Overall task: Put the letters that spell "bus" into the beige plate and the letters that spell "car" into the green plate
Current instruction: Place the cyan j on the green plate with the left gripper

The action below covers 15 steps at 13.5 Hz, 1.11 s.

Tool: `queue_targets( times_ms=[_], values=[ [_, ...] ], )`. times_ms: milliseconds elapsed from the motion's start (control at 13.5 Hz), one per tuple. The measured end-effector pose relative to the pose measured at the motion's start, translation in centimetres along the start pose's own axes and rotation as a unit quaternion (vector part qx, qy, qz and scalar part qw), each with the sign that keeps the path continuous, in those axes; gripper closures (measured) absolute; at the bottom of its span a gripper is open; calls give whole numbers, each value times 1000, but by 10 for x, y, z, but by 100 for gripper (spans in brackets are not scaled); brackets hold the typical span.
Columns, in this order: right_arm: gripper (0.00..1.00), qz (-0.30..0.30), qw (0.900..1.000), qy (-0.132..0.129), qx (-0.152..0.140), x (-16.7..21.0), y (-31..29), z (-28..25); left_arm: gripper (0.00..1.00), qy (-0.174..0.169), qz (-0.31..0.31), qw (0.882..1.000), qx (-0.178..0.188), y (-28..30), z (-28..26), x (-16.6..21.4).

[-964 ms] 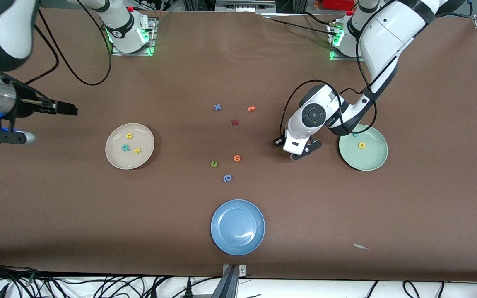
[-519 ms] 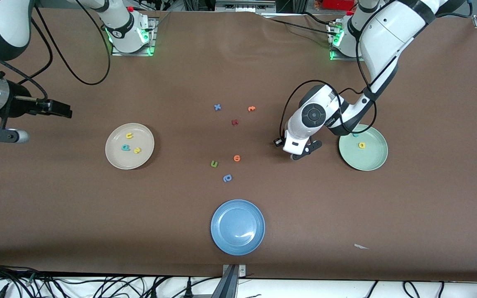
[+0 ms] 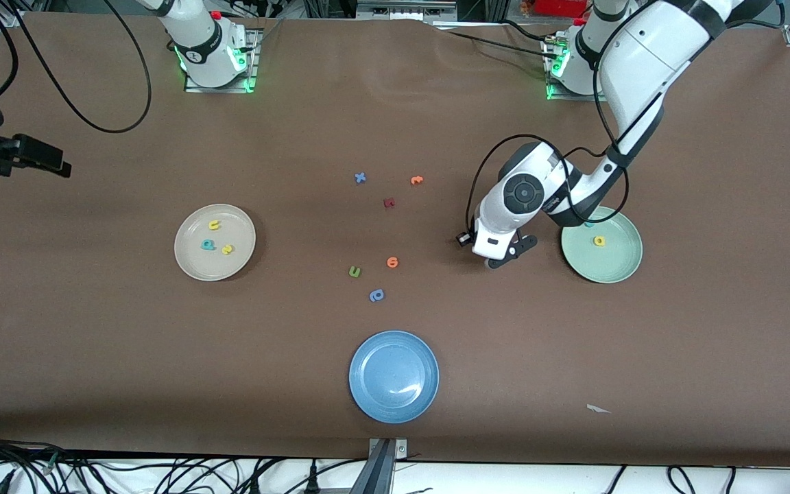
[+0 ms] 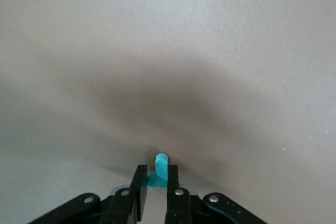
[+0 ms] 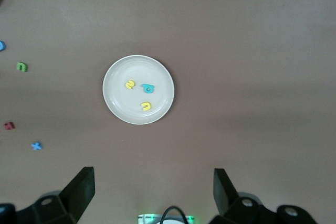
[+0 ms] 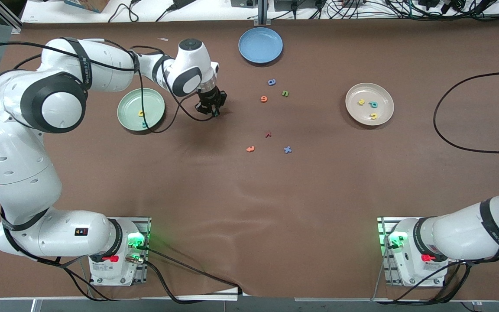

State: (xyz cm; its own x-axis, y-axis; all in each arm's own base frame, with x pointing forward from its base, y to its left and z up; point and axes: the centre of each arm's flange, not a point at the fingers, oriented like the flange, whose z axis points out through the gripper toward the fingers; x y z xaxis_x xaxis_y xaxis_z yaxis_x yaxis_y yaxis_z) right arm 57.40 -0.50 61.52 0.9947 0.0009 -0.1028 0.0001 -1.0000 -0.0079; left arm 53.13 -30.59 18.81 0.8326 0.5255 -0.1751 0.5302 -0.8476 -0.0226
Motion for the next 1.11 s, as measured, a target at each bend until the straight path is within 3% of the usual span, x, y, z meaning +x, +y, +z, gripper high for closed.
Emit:
queue_targets(
  times_ms=[148, 519, 742, 1113],
  values=[
    [0, -10, 1000, 18, -11, -16, -7, 3, 81, 0, 4, 1000, 29, -5, -37, 13],
    [0, -5, 1000, 25, -11, -25, -4, 8, 81, -48, 48, 994, 81, -75, -121, 75],
    [0, 5, 1000, 25, -6, -25, 6, 8, 81, -93, 92, 987, 93, -148, -129, 132],
    [0, 21, 1000, 23, -1, -25, 23, 11, 81, -106, 154, 975, 123, -234, -95, 182]
  ],
)
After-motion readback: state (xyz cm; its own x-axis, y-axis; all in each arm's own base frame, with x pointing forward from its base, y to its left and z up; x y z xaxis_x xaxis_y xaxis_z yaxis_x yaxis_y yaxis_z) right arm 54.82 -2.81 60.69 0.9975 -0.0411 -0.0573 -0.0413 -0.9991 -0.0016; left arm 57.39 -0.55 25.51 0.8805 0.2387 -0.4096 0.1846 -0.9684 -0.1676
